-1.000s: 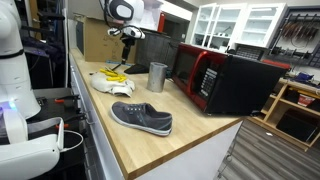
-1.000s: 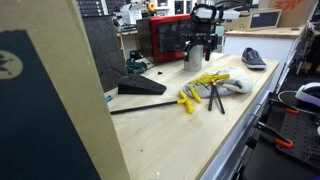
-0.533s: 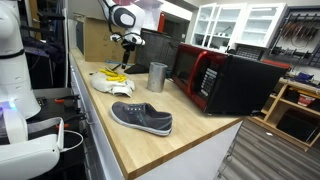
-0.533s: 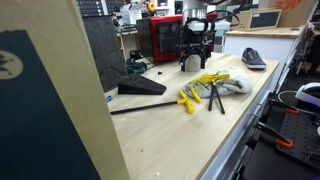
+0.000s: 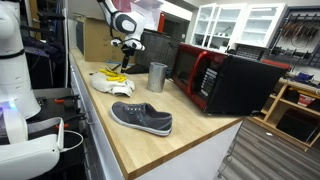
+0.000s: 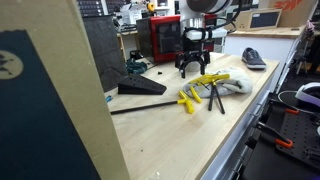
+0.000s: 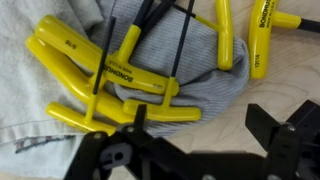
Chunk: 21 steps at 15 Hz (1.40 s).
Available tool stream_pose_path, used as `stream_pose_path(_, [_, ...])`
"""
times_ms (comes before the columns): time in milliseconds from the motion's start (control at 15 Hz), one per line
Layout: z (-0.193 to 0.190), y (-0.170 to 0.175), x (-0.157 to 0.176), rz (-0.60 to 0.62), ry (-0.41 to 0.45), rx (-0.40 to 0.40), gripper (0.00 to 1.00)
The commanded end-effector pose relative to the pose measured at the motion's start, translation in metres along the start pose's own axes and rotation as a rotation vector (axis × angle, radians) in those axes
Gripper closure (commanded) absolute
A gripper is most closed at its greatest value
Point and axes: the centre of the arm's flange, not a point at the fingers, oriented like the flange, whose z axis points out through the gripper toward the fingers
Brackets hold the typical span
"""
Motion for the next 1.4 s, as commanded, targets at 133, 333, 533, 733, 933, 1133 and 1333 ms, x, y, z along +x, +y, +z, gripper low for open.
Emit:
stream_pose_path(133, [-0.017,-0.003,-0.002,-0.011,-0.004,0.017,0.00])
stream_pose_path(333, [-0.031,-0.010,-0.010,-0.058,0.015,0.046,0.00])
stream_pose_path(533, [-0.042,-0.027,-0.022,-0.142,0.020,0.081,0.00])
stream_pose_path(733, [-0.054,-0.046,-0.051,-0.266,0.003,0.122,0.00])
stream_pose_path(933, [-0.060,-0.060,-0.081,-0.379,-0.027,0.121,0.00])
stream_pose_path(1133, [-0.058,-0.067,-0.099,-0.470,-0.071,0.075,0.00])
stream_pose_path(1333, [-0.047,-0.065,-0.111,-0.580,-0.069,-0.030,0.00])
